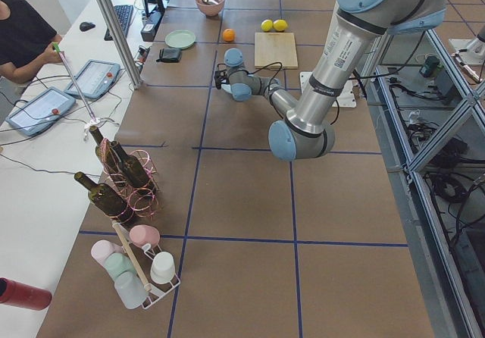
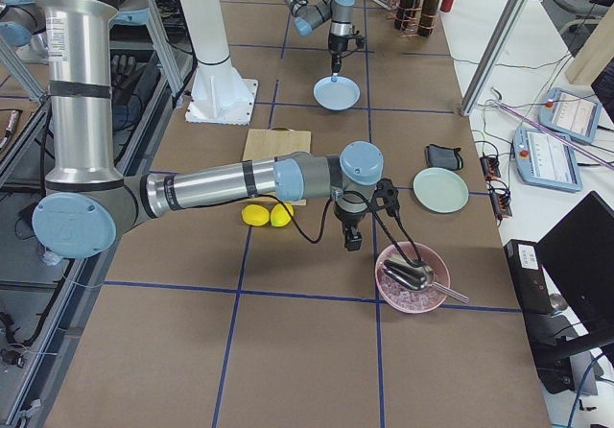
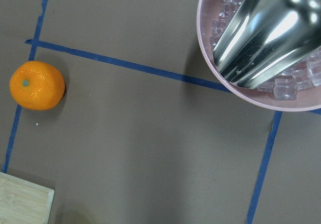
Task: Pick orange to plate
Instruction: 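Slide the light blue plate with the left gripper toward the table center, then grasp the orange with the right gripper while the left gripper holds the plate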
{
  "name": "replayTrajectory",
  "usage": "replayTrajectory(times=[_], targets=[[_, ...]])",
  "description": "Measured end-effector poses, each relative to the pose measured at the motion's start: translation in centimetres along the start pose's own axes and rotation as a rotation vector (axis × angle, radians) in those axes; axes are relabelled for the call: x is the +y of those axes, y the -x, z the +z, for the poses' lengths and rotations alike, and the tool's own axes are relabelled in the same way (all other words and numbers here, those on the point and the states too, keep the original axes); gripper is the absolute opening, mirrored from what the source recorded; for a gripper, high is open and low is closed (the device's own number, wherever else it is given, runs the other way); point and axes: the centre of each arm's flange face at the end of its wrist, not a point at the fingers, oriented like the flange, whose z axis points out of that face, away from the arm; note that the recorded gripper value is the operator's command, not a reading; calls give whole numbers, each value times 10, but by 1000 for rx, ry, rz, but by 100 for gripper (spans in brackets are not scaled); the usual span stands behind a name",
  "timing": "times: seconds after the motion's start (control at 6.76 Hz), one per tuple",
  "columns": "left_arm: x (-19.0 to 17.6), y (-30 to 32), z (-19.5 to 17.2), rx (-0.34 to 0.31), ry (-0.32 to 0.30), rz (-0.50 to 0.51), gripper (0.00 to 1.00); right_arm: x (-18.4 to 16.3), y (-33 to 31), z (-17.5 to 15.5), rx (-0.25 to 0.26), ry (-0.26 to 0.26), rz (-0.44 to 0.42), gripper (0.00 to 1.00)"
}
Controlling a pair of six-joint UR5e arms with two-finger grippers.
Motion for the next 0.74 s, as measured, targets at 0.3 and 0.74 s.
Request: replayTrajectory(times=[0.3, 0.74], targets=[[4, -3, 0, 39, -18, 25, 99, -10, 21, 12, -19, 19, 13, 100], [1, -8, -27, 127, -54, 55, 100, -37, 114, 69, -44, 1, 135, 100]])
